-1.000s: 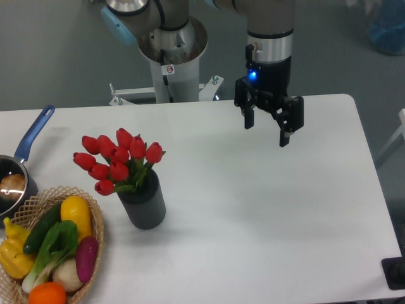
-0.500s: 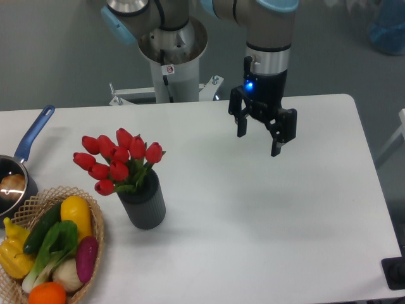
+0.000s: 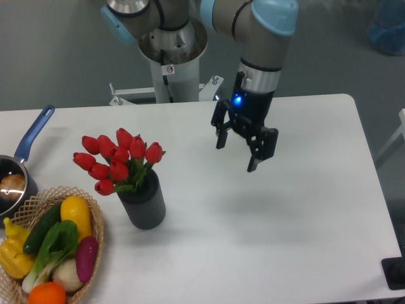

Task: Pick up the flowers from the vase
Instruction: 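Move the open gripper toward the red tulip stems above the black vase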

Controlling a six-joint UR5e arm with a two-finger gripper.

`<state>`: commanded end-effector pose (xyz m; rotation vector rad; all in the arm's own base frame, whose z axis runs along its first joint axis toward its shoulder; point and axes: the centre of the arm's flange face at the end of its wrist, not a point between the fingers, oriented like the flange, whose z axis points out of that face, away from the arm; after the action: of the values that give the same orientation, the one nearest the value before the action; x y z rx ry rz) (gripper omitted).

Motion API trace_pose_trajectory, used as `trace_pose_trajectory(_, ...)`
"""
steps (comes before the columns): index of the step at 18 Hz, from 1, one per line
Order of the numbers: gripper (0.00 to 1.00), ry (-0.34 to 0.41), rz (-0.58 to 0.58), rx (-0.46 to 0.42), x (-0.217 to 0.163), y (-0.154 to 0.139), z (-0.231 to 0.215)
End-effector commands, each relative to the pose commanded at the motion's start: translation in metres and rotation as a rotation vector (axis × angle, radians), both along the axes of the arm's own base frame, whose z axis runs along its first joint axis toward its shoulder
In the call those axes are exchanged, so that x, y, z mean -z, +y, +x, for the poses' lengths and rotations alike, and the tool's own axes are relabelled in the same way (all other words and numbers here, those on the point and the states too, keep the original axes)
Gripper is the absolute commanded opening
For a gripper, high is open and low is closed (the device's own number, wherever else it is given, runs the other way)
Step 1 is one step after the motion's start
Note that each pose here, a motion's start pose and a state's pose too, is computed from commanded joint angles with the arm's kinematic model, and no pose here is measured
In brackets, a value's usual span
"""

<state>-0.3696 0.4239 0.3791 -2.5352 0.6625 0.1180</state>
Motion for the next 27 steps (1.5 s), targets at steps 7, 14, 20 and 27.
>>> trace_pose_trajectory(7,1.00,-0.111,-0.027,0.026,0.040,0.001,0.033)
trace_pose_trajectory(14,1.00,-0.295,0.027,0.026,0.043,0.002,0.048)
trace_pose_trajectory(20,1.00,-0.433,0.162,0.019,0.038,0.009,0.064)
trace_pose_trajectory(27,1.00,-0.437,0.170,0.048,0.036,0.019,0.077)
